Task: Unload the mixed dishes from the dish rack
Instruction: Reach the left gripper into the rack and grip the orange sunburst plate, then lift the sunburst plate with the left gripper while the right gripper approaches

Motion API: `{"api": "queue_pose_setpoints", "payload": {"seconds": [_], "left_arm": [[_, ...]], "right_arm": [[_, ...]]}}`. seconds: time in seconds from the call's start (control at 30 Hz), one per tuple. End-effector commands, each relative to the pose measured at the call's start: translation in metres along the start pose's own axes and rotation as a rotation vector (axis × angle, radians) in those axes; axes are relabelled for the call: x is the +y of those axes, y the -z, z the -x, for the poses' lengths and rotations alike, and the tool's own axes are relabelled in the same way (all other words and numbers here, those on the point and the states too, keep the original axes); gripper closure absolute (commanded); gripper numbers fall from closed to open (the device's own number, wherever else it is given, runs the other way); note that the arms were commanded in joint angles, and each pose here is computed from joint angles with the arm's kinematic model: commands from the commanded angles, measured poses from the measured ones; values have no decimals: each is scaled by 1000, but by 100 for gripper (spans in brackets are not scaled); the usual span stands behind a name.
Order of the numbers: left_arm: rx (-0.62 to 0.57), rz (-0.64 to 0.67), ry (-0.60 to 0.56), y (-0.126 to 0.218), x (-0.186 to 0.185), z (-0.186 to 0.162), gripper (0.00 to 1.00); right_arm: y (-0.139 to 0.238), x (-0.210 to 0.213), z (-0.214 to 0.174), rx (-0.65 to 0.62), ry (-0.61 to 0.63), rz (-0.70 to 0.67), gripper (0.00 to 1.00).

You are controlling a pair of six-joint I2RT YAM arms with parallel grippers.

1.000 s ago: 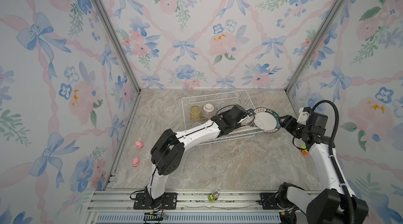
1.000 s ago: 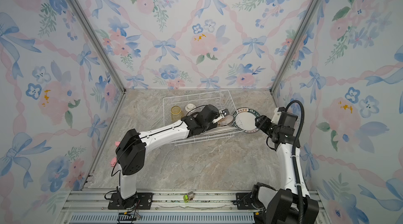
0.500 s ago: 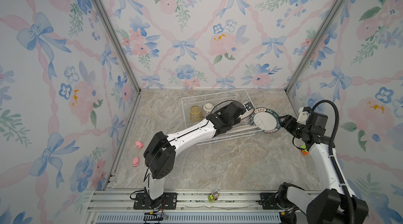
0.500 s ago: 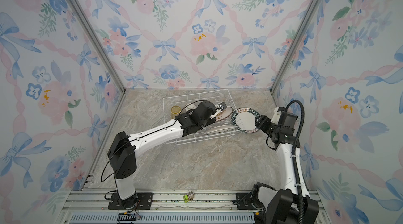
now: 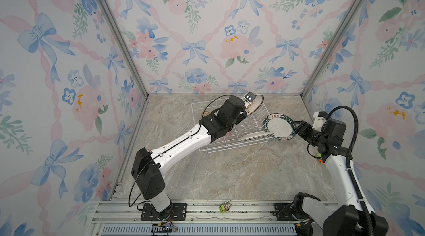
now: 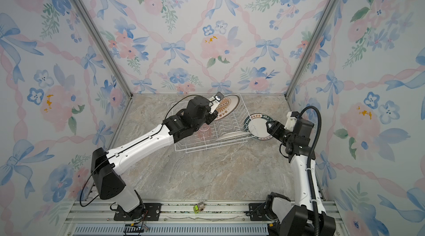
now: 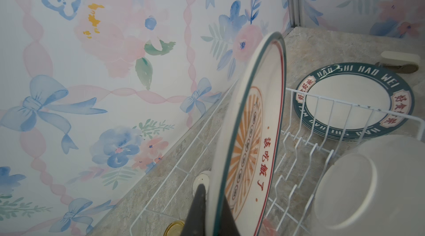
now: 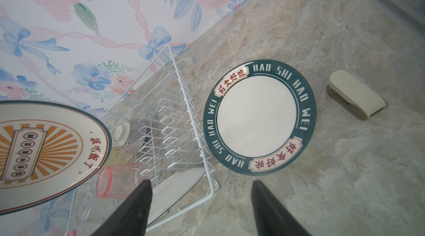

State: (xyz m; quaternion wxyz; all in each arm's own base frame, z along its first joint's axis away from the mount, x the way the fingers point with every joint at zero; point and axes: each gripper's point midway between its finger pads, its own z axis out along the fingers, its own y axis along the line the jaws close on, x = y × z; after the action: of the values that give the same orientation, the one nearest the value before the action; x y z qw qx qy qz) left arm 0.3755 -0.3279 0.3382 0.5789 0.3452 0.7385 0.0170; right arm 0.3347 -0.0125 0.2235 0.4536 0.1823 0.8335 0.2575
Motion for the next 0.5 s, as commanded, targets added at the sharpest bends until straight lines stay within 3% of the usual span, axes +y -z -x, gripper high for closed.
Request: {"api": "queue_pose_setpoints", "payload": {"seconds": [0.0,0.2,0.47], "left_arm": [[-95,-93,185,24,10,18,91],[-122,-280,381,39,9,10,91],[-215,-485,561,53,6,11,91]], "right_arm": [[4,31,5,-35,50,144,30],[8,69,1,-36,100,350,32],[6,125,-36,96,175,628,40]]}}
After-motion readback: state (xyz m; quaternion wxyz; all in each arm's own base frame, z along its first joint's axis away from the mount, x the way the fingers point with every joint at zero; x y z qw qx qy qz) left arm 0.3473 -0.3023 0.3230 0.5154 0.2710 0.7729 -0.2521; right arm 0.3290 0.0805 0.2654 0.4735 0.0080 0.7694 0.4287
